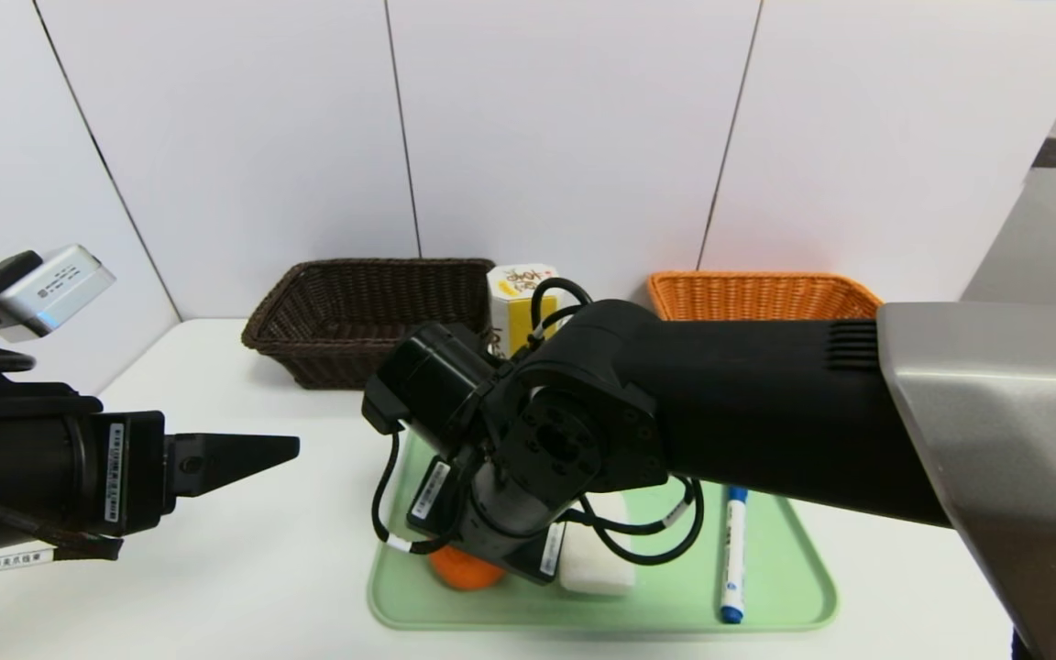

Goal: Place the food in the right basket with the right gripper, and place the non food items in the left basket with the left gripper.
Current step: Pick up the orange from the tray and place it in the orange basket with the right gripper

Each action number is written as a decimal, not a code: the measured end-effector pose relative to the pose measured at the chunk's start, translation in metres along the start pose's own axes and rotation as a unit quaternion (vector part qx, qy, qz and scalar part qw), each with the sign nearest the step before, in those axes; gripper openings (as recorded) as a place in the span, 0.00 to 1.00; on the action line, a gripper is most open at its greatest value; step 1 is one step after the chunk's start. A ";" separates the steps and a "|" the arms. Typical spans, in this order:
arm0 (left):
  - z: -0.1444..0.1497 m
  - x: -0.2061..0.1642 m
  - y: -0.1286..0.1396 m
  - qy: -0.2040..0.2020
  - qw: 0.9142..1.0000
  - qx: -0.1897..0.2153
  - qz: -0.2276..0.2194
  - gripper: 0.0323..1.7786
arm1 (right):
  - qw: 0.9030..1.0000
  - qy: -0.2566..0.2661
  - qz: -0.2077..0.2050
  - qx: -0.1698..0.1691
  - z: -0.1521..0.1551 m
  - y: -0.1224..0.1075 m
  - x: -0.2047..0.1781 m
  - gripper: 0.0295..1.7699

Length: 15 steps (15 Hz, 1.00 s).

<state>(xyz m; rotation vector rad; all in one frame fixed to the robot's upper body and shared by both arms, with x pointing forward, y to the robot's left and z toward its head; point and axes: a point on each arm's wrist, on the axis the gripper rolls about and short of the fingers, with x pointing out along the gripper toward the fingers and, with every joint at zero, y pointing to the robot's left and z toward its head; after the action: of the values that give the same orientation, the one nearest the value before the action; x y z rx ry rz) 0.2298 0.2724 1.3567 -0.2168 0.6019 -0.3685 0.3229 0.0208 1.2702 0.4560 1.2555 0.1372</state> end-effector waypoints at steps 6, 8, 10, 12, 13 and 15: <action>-0.001 0.001 0.000 0.002 1.000 0.000 0.000 0.95 | 1.000 -0.002 0.006 0.002 0.003 -0.001 -0.007 0.66; -0.001 0.000 0.000 0.001 1.000 0.000 0.000 0.95 | 1.000 -0.004 0.020 -0.002 0.000 0.001 -0.021 0.65; 0.000 0.000 0.000 -0.003 1.000 0.000 -0.002 0.95 | 0.999 -0.006 0.043 -0.014 -0.006 0.004 -0.044 0.65; 0.002 0.000 -0.001 -0.008 1.000 0.000 -0.003 0.95 | 0.998 -0.005 0.062 -0.025 -0.014 0.002 -0.075 0.65; 0.002 0.000 -0.001 -0.009 1.000 0.000 -0.003 0.95 | 0.997 0.001 0.069 -0.032 -0.018 -0.001 -0.091 0.65; 0.002 0.000 -0.001 -0.008 1.000 0.000 -0.003 0.95 | 0.995 0.017 0.080 -0.048 -0.023 -0.014 -0.128 0.65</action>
<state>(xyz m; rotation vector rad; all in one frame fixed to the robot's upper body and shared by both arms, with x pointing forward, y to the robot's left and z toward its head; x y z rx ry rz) 0.2309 0.2719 1.3581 -0.2214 0.5849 -0.3728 0.2594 -0.0301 1.3726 0.4724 1.2391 0.3408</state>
